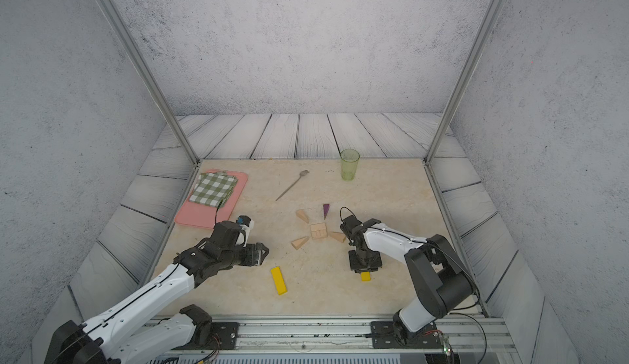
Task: Assemble a small pinwheel with building blocks
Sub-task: Assemble the building block at the center of the board.
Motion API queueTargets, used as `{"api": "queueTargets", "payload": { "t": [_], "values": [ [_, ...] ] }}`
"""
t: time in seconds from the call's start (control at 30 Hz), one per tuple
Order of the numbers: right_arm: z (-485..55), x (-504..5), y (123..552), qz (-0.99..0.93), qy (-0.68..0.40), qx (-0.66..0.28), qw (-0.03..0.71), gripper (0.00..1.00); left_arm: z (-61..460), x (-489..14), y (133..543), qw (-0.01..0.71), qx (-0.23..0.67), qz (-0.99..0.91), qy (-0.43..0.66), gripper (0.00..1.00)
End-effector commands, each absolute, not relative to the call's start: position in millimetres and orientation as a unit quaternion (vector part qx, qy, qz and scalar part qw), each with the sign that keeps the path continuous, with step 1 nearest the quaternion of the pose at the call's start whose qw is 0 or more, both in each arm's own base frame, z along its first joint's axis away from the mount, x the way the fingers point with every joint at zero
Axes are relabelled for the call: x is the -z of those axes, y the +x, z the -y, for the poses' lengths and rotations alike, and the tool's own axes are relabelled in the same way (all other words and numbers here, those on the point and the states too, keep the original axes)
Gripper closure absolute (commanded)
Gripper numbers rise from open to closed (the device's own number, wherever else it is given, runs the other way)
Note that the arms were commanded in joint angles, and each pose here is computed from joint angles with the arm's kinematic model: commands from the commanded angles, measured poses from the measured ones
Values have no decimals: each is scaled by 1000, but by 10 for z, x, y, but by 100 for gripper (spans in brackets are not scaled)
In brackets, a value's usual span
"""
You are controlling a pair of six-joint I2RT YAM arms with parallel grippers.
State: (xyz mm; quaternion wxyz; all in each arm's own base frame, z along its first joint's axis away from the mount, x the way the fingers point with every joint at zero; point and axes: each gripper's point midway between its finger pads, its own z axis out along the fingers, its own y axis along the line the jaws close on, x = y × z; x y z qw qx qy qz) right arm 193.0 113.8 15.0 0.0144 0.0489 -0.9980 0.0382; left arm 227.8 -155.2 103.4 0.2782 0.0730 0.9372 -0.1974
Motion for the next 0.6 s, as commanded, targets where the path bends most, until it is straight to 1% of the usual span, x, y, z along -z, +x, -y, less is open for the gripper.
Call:
{"api": "queueTargets", "payload": {
  "t": [0.0,0.17,0.27,0.57],
  "values": [
    [-1359,-175,1926,997,66,-28,15,69,1540,-998,2278,277,198,-938,70,22],
    [-1919,-330,2056,996,84,16,-13,69,1538,-995,2276,276,198,-938,69,22],
    [-2191,-366,2118,995,91,25,-21,69,1534,-995,2272,275,197,-939,67,22],
    [-2455,-314,2322,996,92,5,-14,68,1530,-994,2269,277,198,-938,66,22]
  ]
}}
